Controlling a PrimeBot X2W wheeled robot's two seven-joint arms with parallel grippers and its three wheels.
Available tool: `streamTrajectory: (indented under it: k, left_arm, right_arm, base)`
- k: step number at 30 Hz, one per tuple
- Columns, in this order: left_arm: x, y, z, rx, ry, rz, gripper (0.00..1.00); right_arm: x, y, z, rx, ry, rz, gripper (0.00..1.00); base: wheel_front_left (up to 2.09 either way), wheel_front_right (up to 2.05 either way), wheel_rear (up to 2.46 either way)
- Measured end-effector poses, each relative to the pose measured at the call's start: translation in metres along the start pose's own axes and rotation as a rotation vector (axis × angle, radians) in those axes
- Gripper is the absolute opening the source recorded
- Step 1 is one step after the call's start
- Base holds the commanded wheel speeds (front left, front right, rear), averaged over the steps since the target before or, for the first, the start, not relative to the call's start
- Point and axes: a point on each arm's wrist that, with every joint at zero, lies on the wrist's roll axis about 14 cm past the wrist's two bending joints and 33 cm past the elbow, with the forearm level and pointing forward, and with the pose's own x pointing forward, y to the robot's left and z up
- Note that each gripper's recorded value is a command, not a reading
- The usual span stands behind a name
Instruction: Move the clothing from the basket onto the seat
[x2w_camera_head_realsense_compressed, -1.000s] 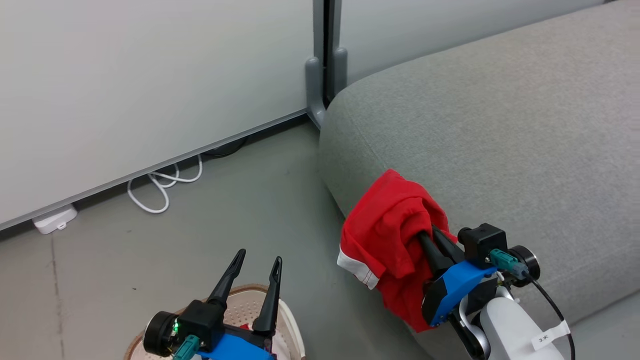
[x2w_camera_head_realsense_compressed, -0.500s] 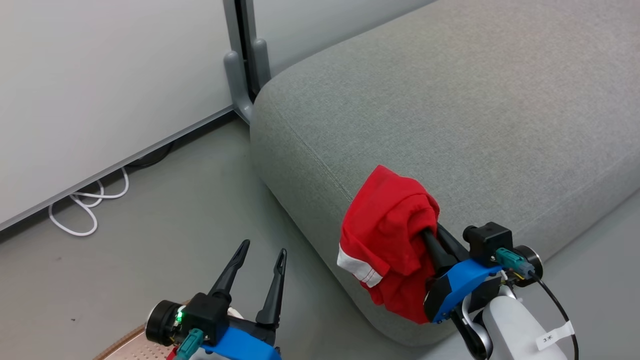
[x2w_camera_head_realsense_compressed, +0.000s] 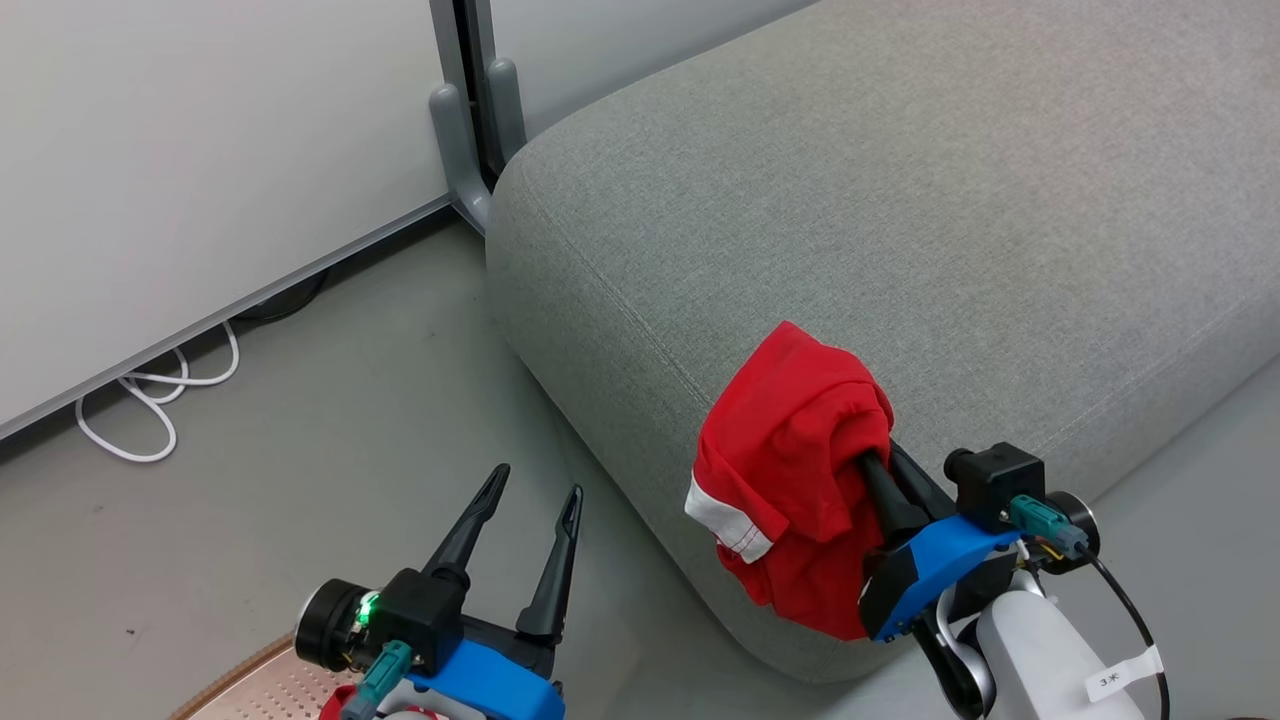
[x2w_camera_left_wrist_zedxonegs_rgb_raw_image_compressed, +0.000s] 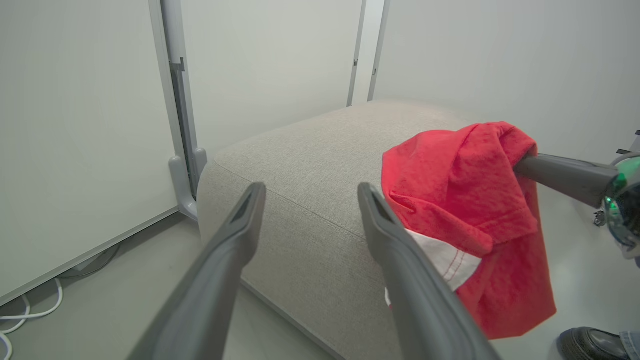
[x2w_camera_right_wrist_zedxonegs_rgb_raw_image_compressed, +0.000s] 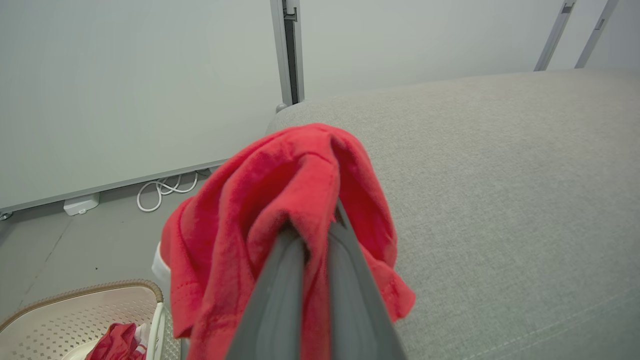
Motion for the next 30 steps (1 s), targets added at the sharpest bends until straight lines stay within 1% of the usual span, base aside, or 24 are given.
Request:
streamTrajectory:
  k: [7, 10, 14, 18, 20, 27, 30]
  left_arm:
    - [-0.001, 0.007, -0.001, -0.005, -0.001, 0.015, 1.0]
    - [-0.001, 0.01, -0.004, -0.007, 0.001, 0.018, 1.0]
    - [0.0, 0.017, -0.009, -0.009, 0.005, 0.013, 1.0]
    - [0.004, 0.028, -0.014, -0.001, 0.006, 0.001, 1.0]
    - [0.006, 0.033, -0.018, -0.001, 0.006, -0.007, 1.0]
    - [0.012, 0.06, -0.03, 0.019, -0.006, -0.017, 1.0]
    - [0.012, 0.076, -0.035, 0.027, -0.013, -0.005, 1.0]
  right_arm:
    - [0.003, 0.0, 0.0, 0.017, -0.001, -0.003, 0.0]
    - [0.013, -0.009, 0.012, 0.04, -0.027, -0.03, 0.0]
    - [0.034, -0.028, 0.037, 0.051, -0.075, -0.079, 0.0]
    - [0.061, -0.049, 0.064, 0.102, -0.128, -0.143, 0.0]
    - [0.074, -0.066, 0.076, 0.115, -0.144, -0.184, 0.0]
    - [0.116, -0.125, 0.115, 0.077, -0.205, -0.31, 0.0]
    - [0.133, -0.144, 0.128, 0.062, -0.242, -0.357, 0.0]
  base:
    - [0.0, 0.0, 0.0]
    - [0.0, 0.0, 0.0]
    - [0.0, 0.0, 0.0]
    - [0.0, 0.0, 0.0]
    - [0.0, 0.0, 0.0]
    - [0.0, 0.0, 0.0]
    - [0.0, 0.0, 0.0]
